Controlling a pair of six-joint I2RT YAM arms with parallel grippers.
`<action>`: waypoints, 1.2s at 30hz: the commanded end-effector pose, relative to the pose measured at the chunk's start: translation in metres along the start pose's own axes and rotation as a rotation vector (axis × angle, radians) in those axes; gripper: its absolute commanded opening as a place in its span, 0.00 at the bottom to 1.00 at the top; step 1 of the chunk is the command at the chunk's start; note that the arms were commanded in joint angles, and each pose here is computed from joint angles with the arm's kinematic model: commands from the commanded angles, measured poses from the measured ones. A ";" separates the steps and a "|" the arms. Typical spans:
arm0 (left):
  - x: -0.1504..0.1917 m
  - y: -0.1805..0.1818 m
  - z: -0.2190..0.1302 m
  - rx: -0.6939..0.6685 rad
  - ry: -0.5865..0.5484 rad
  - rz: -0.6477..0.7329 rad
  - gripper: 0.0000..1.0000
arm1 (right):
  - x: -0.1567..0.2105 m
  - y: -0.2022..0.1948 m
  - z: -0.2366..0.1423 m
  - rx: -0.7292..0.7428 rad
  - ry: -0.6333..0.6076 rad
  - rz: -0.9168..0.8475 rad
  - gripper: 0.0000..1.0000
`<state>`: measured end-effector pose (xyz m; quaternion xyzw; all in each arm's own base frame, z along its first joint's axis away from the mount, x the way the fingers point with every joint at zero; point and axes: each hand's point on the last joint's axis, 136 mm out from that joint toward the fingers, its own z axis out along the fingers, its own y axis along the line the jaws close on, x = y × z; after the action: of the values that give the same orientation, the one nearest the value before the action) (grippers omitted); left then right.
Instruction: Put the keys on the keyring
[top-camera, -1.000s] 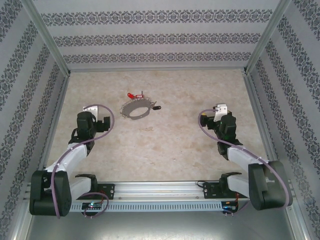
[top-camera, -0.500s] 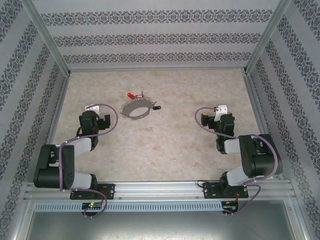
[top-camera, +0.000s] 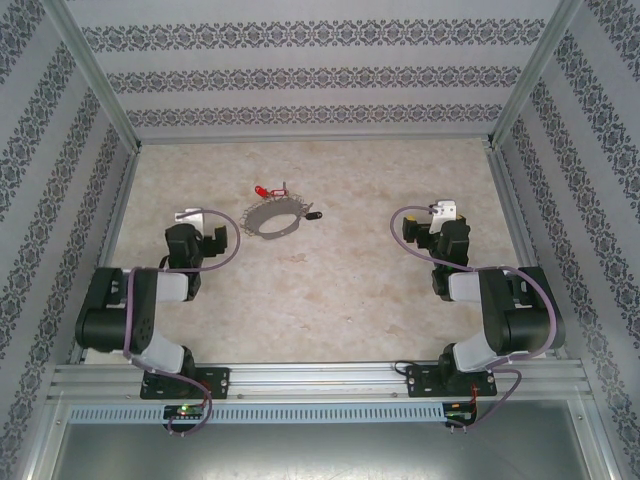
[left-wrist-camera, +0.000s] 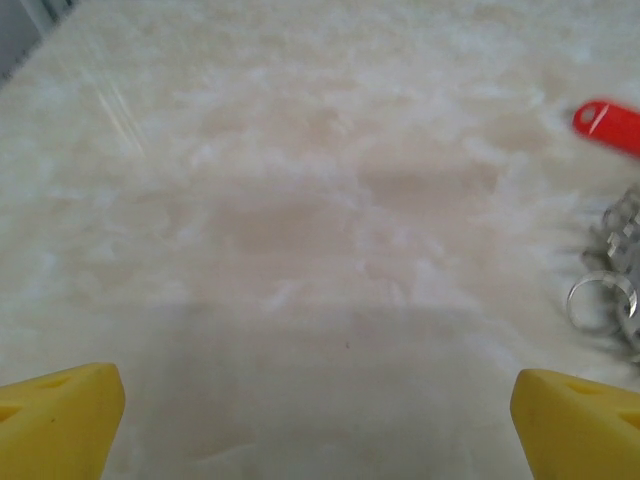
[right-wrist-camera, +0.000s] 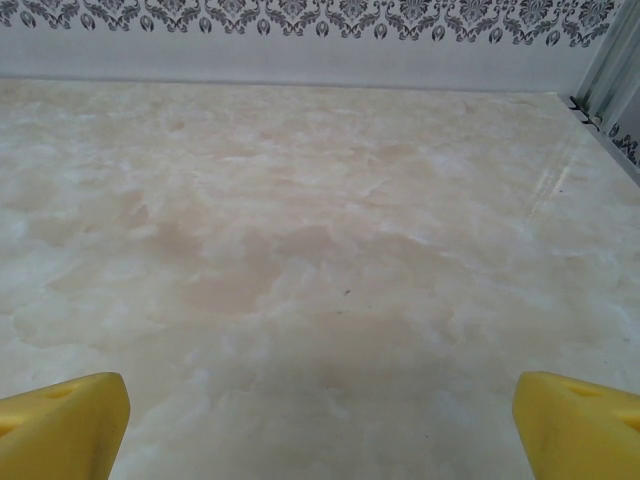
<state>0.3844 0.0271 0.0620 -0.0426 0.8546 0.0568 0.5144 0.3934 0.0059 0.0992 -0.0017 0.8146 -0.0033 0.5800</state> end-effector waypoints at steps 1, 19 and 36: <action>-0.027 -0.008 -0.001 0.022 -0.117 -0.019 0.99 | -0.007 -0.004 0.002 0.019 -0.015 0.023 0.98; -0.024 -0.012 0.000 0.041 -0.086 -0.008 0.99 | -0.008 -0.004 0.002 0.018 -0.017 0.023 0.98; -0.024 -0.012 0.000 0.041 -0.087 -0.008 0.99 | -0.007 -0.004 0.004 0.011 -0.007 0.025 0.98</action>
<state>0.3879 0.0213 0.0644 -0.0361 0.8493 0.0499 0.5243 0.3928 0.0057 0.0954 -0.0005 0.8204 -0.0028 0.5717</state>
